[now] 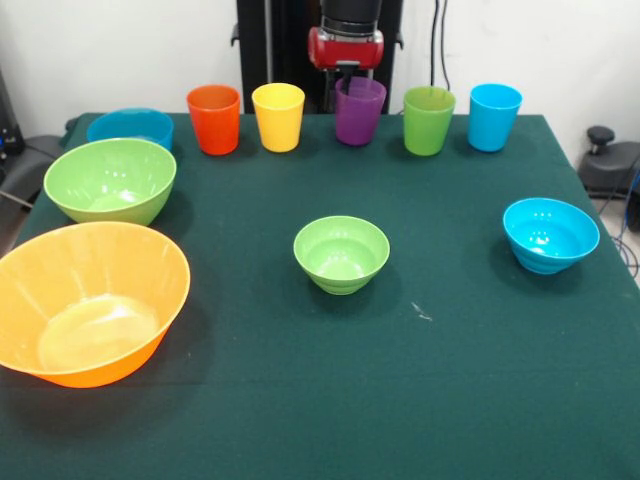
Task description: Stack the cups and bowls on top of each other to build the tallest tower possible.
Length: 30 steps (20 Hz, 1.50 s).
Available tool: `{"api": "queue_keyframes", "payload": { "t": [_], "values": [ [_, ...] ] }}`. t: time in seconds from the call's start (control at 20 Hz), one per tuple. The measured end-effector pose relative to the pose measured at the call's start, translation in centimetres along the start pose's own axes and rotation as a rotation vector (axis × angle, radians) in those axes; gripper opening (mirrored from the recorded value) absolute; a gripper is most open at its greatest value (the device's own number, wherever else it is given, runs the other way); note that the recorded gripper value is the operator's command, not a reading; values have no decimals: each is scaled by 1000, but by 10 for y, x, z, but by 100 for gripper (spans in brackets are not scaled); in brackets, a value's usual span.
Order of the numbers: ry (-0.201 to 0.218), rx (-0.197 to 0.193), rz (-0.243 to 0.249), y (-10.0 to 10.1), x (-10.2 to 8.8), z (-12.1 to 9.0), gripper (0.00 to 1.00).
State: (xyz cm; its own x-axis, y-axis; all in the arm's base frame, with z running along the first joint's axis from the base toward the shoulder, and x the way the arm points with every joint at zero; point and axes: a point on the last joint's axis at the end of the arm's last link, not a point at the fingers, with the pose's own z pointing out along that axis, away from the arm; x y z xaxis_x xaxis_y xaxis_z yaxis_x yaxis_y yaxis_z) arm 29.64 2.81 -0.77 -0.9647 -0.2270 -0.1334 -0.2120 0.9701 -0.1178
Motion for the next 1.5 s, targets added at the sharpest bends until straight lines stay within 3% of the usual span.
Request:
{"api": "queue_keyframes", "payload": {
  "t": [0.4,0.8,1.5],
  "values": [
    [-5,-9,21,-2,-2,1,0],
    [-40,-49,120,-14,-31,-18,0],
    [32,-102,205,-36,-79,-70,0]
  ]
}}
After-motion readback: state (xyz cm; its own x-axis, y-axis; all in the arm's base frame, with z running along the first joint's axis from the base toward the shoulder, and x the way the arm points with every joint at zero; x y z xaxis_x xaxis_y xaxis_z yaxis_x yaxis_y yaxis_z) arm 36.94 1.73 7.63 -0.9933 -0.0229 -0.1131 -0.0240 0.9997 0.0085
